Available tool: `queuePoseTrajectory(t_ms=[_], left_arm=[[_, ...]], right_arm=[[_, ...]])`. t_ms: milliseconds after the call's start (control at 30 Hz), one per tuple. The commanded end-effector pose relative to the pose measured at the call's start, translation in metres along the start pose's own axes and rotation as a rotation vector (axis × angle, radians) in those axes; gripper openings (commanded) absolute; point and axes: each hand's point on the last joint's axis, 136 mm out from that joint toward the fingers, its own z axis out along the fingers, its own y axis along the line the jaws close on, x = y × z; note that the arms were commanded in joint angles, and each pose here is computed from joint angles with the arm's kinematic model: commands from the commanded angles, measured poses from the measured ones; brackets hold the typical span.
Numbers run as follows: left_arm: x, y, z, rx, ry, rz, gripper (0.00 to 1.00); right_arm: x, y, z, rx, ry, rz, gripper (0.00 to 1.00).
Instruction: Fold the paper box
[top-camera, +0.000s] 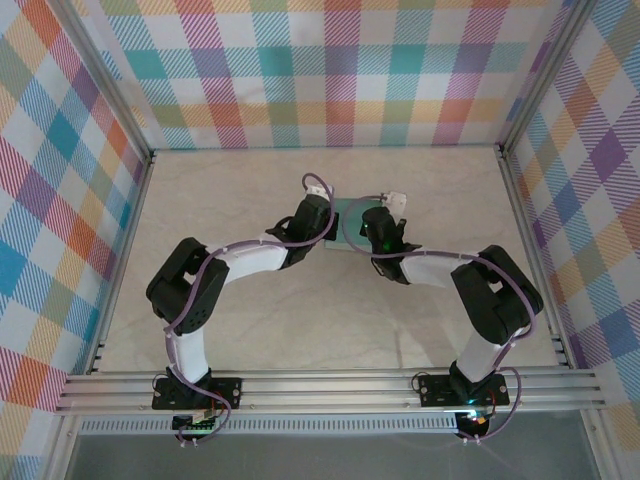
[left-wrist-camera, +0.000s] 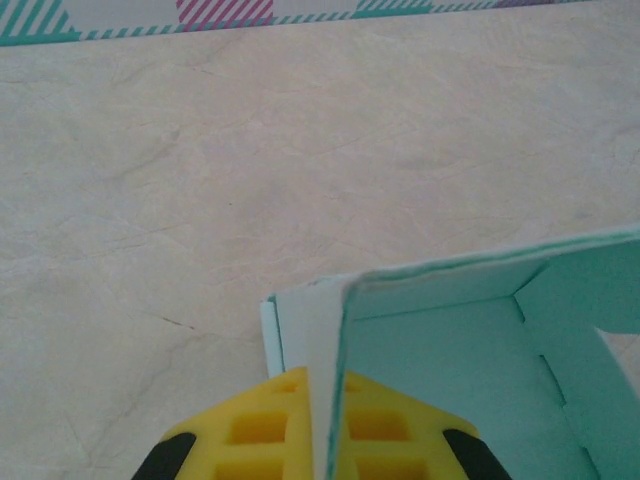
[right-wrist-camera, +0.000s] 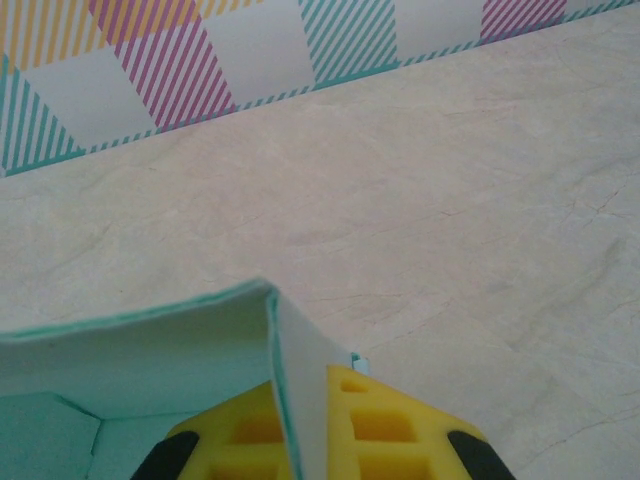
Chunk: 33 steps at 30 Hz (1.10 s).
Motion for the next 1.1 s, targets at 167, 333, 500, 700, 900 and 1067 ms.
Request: queuePoseTrajectory(t_ms=[167, 333, 500, 700, 900, 1067], left_arm=[[0.012, -0.018, -0.010, 0.054, -0.042, 0.033, 0.00], [0.020, -0.018, -0.012, 0.050, -0.053, 0.041, 0.00], [0.038, -0.015, -0.011, 0.039, -0.050, 0.075, 0.00], [0.048, -0.017, -0.017, 0.038, -0.056, 0.091, 0.00], [0.062, -0.015, -0.016, 0.025, -0.034, 0.091, 0.00], [0.080, -0.017, -0.014, 0.015, -0.007, 0.120, 0.00]], right_arm=[[0.004, 0.020, -0.011, -0.135, -0.045, 0.031, 0.00], [0.011, 0.025, -0.014, -0.185, -0.030, 0.033, 0.00], [0.018, 0.031, -0.015, -0.253, -0.048, 0.031, 0.00], [0.026, 0.028, -0.015, -0.256, -0.042, 0.017, 0.01], [0.028, 0.026, -0.016, -0.256, -0.044, -0.003, 0.03], [0.032, 0.026, -0.016, -0.262, -0.039, -0.015, 0.04]])
